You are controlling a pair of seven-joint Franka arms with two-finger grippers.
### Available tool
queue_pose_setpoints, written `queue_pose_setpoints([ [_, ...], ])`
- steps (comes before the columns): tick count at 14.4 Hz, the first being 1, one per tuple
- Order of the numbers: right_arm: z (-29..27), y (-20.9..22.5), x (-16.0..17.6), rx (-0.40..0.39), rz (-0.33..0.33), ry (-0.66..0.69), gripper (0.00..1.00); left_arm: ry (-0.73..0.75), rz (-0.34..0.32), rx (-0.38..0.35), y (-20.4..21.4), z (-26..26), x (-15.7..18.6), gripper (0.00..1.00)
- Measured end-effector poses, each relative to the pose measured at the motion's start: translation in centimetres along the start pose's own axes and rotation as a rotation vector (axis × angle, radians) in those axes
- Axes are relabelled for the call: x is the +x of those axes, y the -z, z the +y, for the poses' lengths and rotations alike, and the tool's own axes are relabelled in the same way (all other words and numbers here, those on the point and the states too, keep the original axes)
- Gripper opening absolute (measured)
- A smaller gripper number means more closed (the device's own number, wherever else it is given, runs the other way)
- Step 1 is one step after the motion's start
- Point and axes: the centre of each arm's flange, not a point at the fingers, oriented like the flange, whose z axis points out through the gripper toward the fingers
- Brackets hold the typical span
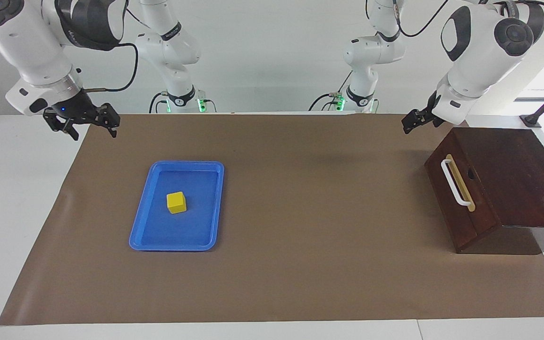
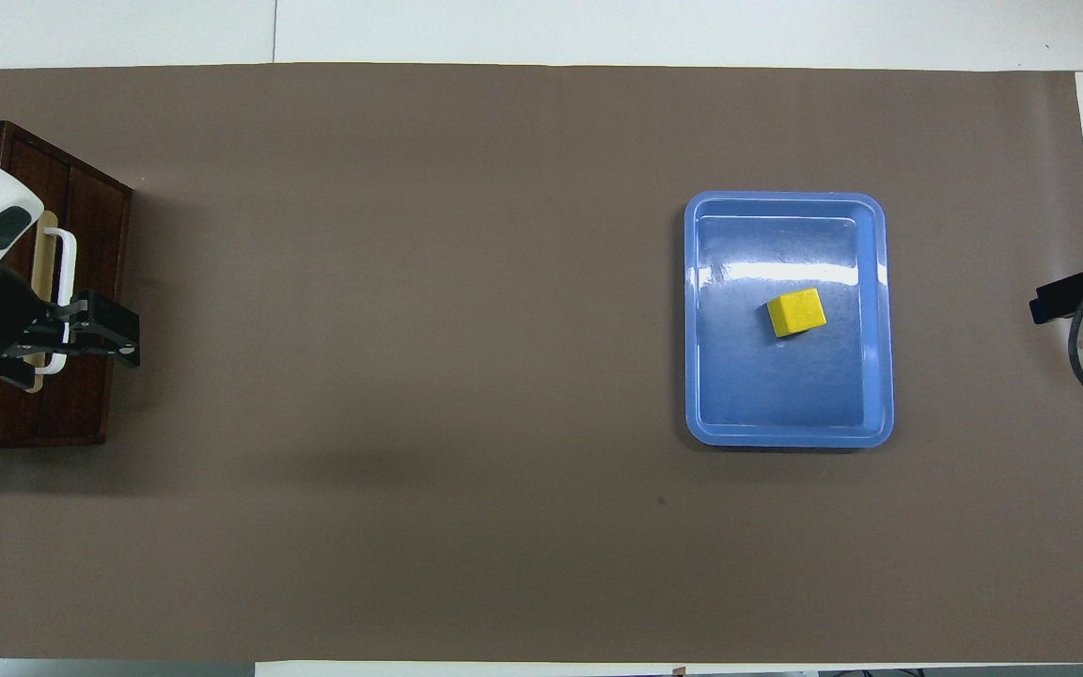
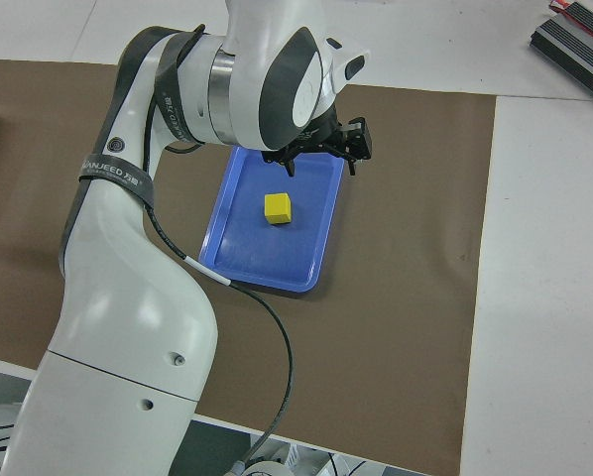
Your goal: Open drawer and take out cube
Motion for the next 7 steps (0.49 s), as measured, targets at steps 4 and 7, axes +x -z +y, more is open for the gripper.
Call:
queue_pose_setpoints([
  [4, -0.05, 0.01, -0.04, 0.049, 0.008, -0.01, 1.0, -0.001, -0.002, 0.0, -0.11, 0.02, 0.05, 1.0],
  [7, -0.24, -0.39, -0.6, 0.063, -0.042, -0.016, 1.0, -0.001, 0.0, 0.0, -0.08, 0.0, 0.06, 1.0],
])
